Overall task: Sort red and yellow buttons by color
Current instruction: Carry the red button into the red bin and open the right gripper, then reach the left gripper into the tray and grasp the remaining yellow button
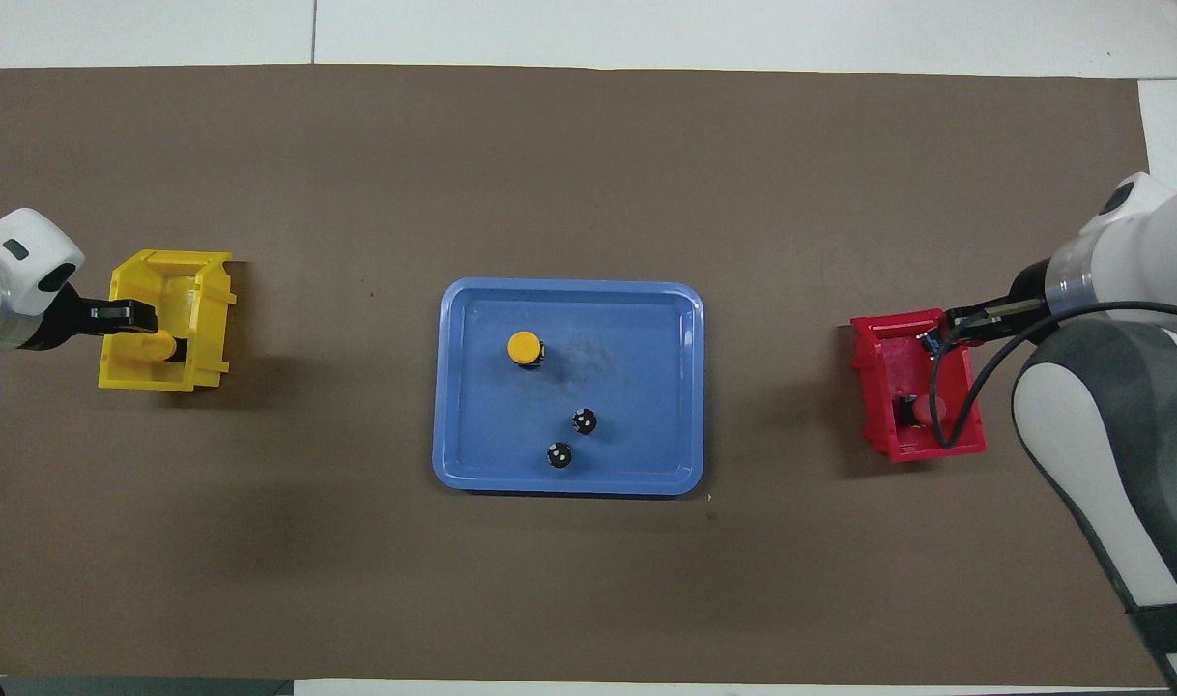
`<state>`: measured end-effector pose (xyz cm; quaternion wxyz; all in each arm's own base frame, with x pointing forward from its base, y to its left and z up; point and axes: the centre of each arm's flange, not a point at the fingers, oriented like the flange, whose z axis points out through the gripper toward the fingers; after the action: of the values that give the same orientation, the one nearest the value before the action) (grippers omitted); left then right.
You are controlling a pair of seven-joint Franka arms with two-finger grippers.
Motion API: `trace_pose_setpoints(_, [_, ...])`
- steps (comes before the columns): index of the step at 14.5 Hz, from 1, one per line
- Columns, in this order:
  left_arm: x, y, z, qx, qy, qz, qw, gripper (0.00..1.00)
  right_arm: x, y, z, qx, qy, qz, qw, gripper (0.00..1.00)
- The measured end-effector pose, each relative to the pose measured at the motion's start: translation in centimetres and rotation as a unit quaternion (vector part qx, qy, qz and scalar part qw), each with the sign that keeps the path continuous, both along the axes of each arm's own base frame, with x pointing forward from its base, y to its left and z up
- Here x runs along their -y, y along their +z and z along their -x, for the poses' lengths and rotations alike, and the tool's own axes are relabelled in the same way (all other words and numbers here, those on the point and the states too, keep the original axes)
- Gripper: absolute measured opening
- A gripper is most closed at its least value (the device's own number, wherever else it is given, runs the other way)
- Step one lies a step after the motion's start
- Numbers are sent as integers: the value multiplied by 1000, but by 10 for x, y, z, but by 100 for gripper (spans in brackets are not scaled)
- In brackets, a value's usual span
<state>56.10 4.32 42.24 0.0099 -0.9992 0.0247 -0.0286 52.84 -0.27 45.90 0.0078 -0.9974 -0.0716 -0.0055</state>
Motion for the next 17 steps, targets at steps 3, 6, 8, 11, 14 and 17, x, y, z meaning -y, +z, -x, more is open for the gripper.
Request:
trace_pose_setpoints(3, [13, 48, -12, 3, -7, 0, 1000, 93, 2, -27, 12, -1, 6, 1, 1000, 41])
trace_pose_setpoints(6, [94, 71, -14, 6, 26, 8, 1000, 100, -1, -41, 17, 8, 8, 2, 1000, 41])
trace_pose_setpoints(8, [179, 70, -1, 5, 56, 15, 998, 100, 0, -61, 23, 16, 7, 3, 1000, 41])
trace_pose_setpoints(11, [308, 58, 42, 1, 94, 24, 995, 100, -1, -81, 30, 27, 7, 3, 1000, 41])
trace_pose_setpoints(14, [403, 20, 85, -6, 109, 26, 994, 100, -1, -99, 34, 22, 7, 3, 1000, 41])
trace_pose_setpoints(17, [442, -29, 100, -12, 115, 23, 993, 98, -7, -107, 31, 26, -2, 2, 1000, 41])
